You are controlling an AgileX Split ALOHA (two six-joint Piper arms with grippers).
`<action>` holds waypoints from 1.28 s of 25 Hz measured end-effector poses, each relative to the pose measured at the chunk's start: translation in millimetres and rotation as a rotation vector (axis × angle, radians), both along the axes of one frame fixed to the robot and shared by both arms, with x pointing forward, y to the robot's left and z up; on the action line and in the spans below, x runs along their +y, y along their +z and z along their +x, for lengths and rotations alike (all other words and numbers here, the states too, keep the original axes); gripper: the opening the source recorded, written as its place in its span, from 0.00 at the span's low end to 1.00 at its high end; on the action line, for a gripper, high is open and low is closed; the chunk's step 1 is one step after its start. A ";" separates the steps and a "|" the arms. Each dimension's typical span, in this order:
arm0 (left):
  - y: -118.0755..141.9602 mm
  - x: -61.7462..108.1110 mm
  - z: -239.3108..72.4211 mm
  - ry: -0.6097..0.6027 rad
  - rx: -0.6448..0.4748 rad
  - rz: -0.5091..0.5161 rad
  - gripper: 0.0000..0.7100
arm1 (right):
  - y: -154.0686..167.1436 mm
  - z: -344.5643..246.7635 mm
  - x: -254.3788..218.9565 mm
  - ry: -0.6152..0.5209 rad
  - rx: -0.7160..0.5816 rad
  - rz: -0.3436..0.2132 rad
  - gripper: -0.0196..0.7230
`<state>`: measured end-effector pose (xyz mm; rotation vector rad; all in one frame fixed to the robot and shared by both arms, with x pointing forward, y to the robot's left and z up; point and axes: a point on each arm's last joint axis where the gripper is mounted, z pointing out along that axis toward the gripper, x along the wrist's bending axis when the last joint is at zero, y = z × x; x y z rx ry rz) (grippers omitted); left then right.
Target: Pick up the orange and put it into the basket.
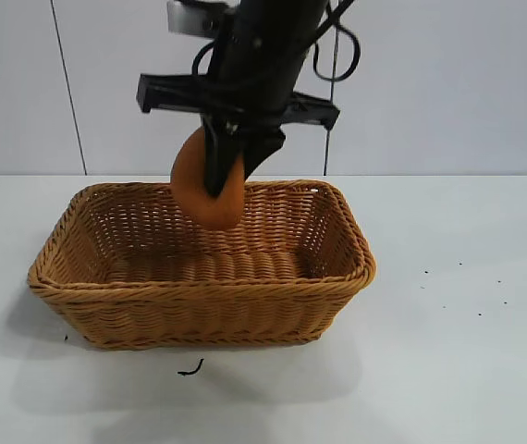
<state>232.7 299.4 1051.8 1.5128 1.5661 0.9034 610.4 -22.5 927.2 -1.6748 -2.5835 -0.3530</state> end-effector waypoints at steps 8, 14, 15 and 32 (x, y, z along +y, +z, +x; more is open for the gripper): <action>0.0 0.0 0.0 0.000 0.000 0.000 0.98 | -6.1 -0.3 -0.1 0.001 0.018 -0.012 0.35; 0.0 0.0 0.0 0.000 0.000 0.000 0.98 | 21.8 -3.3 -3.1 0.018 -0.004 -0.010 0.92; 0.0 0.0 0.0 0.000 0.000 0.000 0.98 | 30.7 -3.1 -3.5 0.024 -0.014 -0.010 0.93; 0.0 0.1 0.0 0.001 0.000 0.001 0.98 | 123.4 56.9 -92.0 -0.149 -0.235 -0.095 0.96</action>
